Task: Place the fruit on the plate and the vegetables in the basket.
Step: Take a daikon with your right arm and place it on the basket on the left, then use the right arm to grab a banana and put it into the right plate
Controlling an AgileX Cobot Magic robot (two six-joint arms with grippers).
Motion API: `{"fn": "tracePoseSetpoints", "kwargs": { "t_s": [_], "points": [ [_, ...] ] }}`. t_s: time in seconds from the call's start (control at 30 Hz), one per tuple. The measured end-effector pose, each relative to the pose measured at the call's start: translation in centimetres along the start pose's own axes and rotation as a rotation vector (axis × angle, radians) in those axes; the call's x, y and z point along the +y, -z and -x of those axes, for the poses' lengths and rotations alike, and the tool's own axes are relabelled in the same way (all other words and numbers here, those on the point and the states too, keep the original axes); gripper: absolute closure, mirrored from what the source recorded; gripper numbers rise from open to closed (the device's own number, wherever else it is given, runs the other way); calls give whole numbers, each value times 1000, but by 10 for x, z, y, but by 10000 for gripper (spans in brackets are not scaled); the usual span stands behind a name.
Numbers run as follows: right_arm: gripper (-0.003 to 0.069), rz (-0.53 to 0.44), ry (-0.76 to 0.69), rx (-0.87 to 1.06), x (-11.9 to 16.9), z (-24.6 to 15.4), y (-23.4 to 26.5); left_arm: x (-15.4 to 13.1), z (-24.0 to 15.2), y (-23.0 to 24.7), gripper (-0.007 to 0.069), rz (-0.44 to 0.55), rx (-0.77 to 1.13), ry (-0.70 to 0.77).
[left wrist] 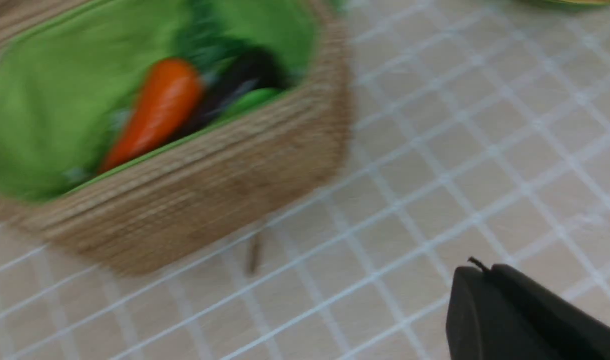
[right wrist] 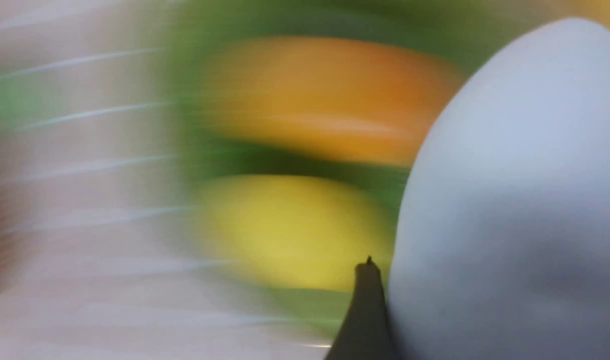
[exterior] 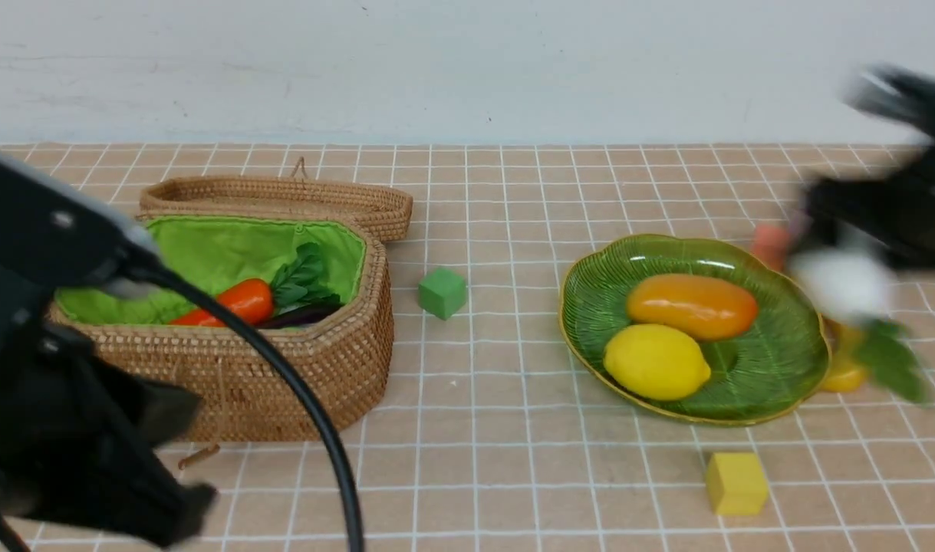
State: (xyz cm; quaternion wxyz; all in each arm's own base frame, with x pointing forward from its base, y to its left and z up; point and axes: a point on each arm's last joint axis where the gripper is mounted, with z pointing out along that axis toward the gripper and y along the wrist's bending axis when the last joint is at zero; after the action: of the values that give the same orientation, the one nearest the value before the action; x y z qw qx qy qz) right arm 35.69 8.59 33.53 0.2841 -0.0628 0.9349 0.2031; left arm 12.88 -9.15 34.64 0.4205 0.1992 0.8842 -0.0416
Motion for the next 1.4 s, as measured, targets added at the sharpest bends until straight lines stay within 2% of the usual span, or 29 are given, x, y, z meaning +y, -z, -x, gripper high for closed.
{"fn": "tracePoseSetpoints", "kwargs": {
  "t_s": [0.03,0.07,0.17,0.2,0.23,0.27,0.3,0.33,0.4,0.47,0.53,0.6,0.7,0.87,1.0,1.13,1.2,1.23,1.27,1.3,1.33,1.4],
  "points": [
    [110,16,16,6,5,-1,-3,1,0,0,631,7,-1,6],
    [110,159,180,-32,56,11,-8,8,-1,4,631,66,-10,55],
    [110,355,421,-82,137,19,-23,17,-4,14,631,111,-32,130],
    [110,396,482,-113,157,23,-24,19,-5,18,631,112,-40,143],
    [110,404,498,-108,160,23,-30,20,-5,18,631,111,-42,144],
    [110,465,595,-156,194,26,-40,22,-6,23,631,109,-57,163],
    [110,490,640,-178,210,27,-50,23,-7,26,631,106,-61,172],
    [110,492,651,-174,212,26,-57,24,-8,26,631,106,-63,172],
    [110,525,751,-253,241,28,-81,25,-9,30,631,97,-66,188],
    [110,527,799,-296,254,25,-108,24,-10,30,631,85,-59,197],
    [104,519,823,-335,261,24,-128,23,-11,30,631,72,-50,197],
    [68,503,828,-372,264,23,-144,22,-12,30,631,59,-41,190],
    [-16,478,841,-342,262,19,-164,19,-13,30,631,35,-24,153],
    [10,455,824,-212,255,22,-133,17,-13,30,631,14,-25,104],
    [159,281,798,-112,224,42,-48,11,-6,31,631,-58,-93,48],
    [403,24,641,-131,165,72,5,1,1,33,631,-164,-176,-12],
    [483,-46,570,-141,141,80,15,-3,3,34,631,-208,-207,-30],
    [530,-103,514,-139,119,85,23,-5,5,35,631,-236,-229,-42],
    [566,-149,456,-131,100,88,29,-7,6,36,630,-256,-244,-50],
    [578,-167,431,-138,92,89,35,-7,6,36,630,-259,-243,-48],
    [603,-239,316,-99,55,87,41,-10,8,37,630,-282,-266,-64],
    [601,-317,172,-50,9,81,45,-11,9,37,629,-292,-277,-80]
  ]
}}
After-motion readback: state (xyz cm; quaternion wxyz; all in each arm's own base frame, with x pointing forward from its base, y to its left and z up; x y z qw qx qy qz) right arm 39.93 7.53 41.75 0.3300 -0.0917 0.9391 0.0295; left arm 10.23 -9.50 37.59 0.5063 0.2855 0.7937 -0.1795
